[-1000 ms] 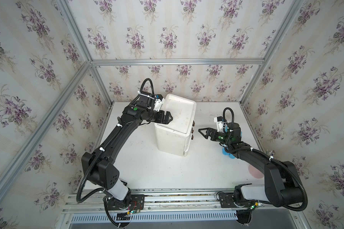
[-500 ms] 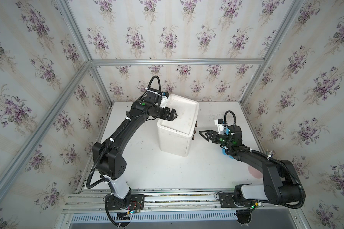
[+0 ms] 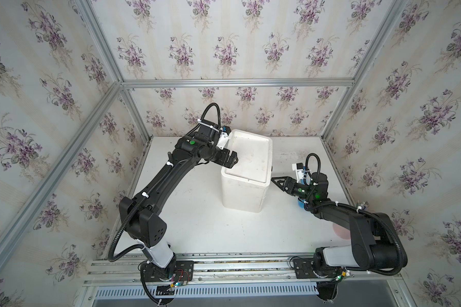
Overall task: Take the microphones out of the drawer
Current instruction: Adjust the storage box at the center of the board.
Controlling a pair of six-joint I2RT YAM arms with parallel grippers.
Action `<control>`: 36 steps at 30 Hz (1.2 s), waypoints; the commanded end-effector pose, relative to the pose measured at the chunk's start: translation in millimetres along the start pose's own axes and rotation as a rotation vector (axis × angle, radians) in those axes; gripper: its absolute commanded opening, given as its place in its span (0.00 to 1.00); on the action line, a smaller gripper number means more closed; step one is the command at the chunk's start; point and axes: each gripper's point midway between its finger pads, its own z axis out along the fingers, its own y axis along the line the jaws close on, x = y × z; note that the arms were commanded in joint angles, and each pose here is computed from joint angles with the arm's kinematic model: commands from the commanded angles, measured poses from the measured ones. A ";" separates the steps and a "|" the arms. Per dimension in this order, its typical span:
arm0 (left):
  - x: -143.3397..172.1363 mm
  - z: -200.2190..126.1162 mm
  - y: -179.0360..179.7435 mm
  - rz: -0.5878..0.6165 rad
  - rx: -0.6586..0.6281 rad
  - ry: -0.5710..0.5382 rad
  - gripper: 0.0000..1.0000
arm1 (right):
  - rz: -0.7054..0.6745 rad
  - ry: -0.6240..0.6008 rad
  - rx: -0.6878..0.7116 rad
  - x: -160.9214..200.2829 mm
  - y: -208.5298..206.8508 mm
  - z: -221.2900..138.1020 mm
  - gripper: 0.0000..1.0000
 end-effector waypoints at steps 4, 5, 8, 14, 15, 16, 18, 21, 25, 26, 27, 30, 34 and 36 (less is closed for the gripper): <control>6.7 -24.1 17.4 -0.003 -0.091 0.003 0.99 | -0.129 0.083 0.024 22.7 20.9 0.0 0.92; 4.1 -26.2 17.6 -0.003 -0.089 -0.004 0.99 | -0.140 0.091 0.019 26.4 25.3 0.5 0.92; -1.8 -27.6 17.6 0.004 -0.081 -0.009 0.99 | -0.180 0.117 0.002 39.8 39.6 6.8 0.93; -9.0 -26.3 15.6 -0.006 -0.059 -0.007 0.99 | -0.205 0.153 -0.051 57.7 64.8 32.1 0.93; -8.0 -26.0 16.1 -0.007 -0.061 -0.003 0.99 | -0.199 0.148 -0.061 57.9 66.4 33.3 0.93; -7.2 -25.9 17.1 -0.007 -0.067 -0.001 0.99 | -0.198 0.145 -0.061 58.4 65.3 33.5 0.93; -2.9 -25.1 18.8 -0.010 -0.076 0.009 0.99 | -0.204 0.131 -0.006 56.3 53.2 32.7 0.95; 2.6 -22.5 18.3 -0.023 -0.070 0.023 0.99 | -0.152 0.097 0.027 46.4 33.3 25.3 0.95; 9.1 -21.1 26.8 -0.036 -0.118 0.038 0.99 | -0.122 0.064 0.034 33.2 22.5 19.2 0.95; 10.1 -22.1 29.0 -0.035 -0.131 0.039 0.99 | -0.126 0.059 0.037 30.6 21.9 18.8 0.95; 10.4 -23.2 29.2 -0.033 -0.134 0.037 0.95 | -0.126 0.056 0.040 28.9 21.1 18.8 0.95; 10.6 -26.0 27.4 -0.023 -0.127 0.032 0.73 | -0.121 0.060 0.047 27.8 17.4 19.7 0.95; 12.6 -28.5 26.6 -0.014 -0.126 0.031 0.62 | -0.109 0.062 0.054 28.5 12.6 20.4 0.95; 14.1 -27.9 27.6 -0.006 -0.131 0.037 0.61 | -0.105 0.061 0.055 28.1 11.7 21.0 0.95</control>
